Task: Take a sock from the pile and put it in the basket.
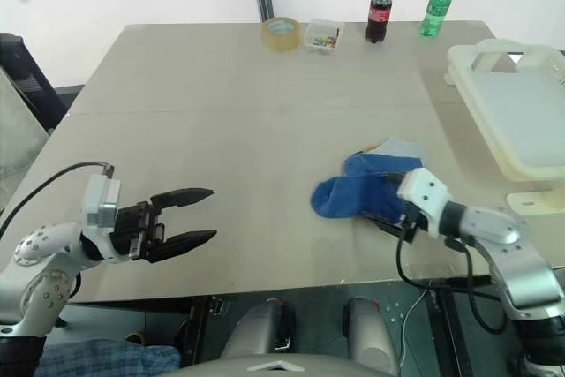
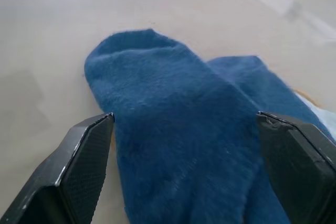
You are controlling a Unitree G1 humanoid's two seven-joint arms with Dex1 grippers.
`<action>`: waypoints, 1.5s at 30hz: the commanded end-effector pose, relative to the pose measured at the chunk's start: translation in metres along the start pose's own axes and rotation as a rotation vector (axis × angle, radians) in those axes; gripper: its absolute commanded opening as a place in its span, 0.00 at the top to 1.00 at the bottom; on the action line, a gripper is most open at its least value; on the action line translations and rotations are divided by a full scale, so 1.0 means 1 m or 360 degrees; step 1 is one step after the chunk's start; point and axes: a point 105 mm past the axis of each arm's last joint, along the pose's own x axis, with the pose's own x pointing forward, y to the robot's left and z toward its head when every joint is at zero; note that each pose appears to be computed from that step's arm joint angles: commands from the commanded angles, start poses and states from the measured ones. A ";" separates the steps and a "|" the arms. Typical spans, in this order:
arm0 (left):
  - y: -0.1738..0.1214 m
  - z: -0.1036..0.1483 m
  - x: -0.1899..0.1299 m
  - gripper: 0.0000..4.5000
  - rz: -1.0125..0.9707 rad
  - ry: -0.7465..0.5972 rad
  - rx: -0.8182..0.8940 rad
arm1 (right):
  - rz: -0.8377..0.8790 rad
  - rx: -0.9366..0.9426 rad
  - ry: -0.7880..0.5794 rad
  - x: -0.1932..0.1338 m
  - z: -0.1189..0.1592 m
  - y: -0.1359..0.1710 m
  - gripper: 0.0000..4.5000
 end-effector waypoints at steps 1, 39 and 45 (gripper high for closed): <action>-0.002 0.013 0.002 0.11 -0.0013 0.0006 0.0104 | 0.0028 -0.0143 0.0050 0.011 0.011 0.001 0.02; 0.003 0.018 0.018 0.11 -0.0049 -0.0006 0.0113 | 0.0416 -0.0048 -0.0081 0.133 0.073 0.060 0.98; 0.003 0.018 0.016 0.11 -0.0036 -0.0003 0.0106 | 0.0441 0.0014 0.0026 0.138 0.065 0.066 0.72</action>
